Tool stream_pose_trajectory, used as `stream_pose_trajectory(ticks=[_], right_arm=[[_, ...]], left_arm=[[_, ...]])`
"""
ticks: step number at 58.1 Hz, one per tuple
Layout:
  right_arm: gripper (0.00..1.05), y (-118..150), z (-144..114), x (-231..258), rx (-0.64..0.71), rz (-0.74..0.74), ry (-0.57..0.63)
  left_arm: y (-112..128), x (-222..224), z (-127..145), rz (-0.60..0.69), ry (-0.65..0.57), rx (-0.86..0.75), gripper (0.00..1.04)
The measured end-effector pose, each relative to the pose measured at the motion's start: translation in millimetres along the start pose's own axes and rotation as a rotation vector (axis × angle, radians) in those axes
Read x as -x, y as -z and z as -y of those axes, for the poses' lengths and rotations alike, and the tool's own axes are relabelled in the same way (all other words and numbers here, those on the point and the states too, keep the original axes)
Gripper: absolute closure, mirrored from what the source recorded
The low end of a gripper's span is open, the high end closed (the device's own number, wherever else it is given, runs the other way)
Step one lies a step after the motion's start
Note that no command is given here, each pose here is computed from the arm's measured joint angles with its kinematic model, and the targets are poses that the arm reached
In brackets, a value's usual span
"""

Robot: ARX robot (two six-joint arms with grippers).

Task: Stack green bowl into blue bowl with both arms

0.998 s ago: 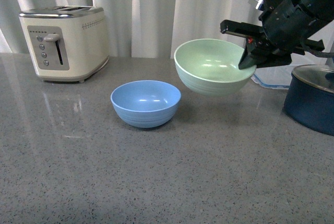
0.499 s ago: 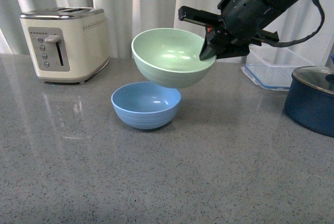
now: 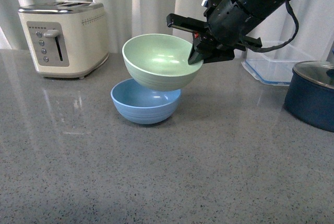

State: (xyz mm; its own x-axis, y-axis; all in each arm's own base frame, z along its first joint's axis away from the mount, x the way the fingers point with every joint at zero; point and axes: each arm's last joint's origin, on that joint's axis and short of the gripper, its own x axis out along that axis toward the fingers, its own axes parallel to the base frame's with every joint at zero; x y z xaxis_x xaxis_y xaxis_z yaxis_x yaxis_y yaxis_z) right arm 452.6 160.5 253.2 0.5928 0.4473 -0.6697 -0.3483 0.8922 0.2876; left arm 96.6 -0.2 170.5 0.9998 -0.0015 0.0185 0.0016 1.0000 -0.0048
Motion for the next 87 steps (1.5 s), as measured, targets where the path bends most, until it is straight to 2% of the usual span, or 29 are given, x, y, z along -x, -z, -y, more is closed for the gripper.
stream_pose_trajectory(ticks=[31,49,51,64,70,77,87], right_arm=[[1.04,-3,-16,-28,0.035,-0.049,-0.044],[1.04,-1,-15,-35,0.042,-0.061,-0.043],[1.00,-1,-14,-35,0.041,-0.061,-0.042],[0.51,0,-1,-34,0.015,-0.060,-0.033],[0.35,4,7,-34,0.000,-0.069,-0.023],[0.09,10,20,-18,-0.022,-0.053,-0.005],[0.10,15,38,35,-0.051,0.029,0.020]], left_arm=[[0,0,0,0.000,0.000,0.000,0.07],[0,0,0,0.000,0.000,0.000,0.07],[0,0,0,0.000,0.000,0.000,0.07],[0,0,0,0.000,0.000,0.000,0.07],[0,0,0,0.000,0.000,0.000,0.07],[0,0,0,0.000,0.000,0.000,0.07],[0,0,0,0.000,0.000,0.000,0.07]])
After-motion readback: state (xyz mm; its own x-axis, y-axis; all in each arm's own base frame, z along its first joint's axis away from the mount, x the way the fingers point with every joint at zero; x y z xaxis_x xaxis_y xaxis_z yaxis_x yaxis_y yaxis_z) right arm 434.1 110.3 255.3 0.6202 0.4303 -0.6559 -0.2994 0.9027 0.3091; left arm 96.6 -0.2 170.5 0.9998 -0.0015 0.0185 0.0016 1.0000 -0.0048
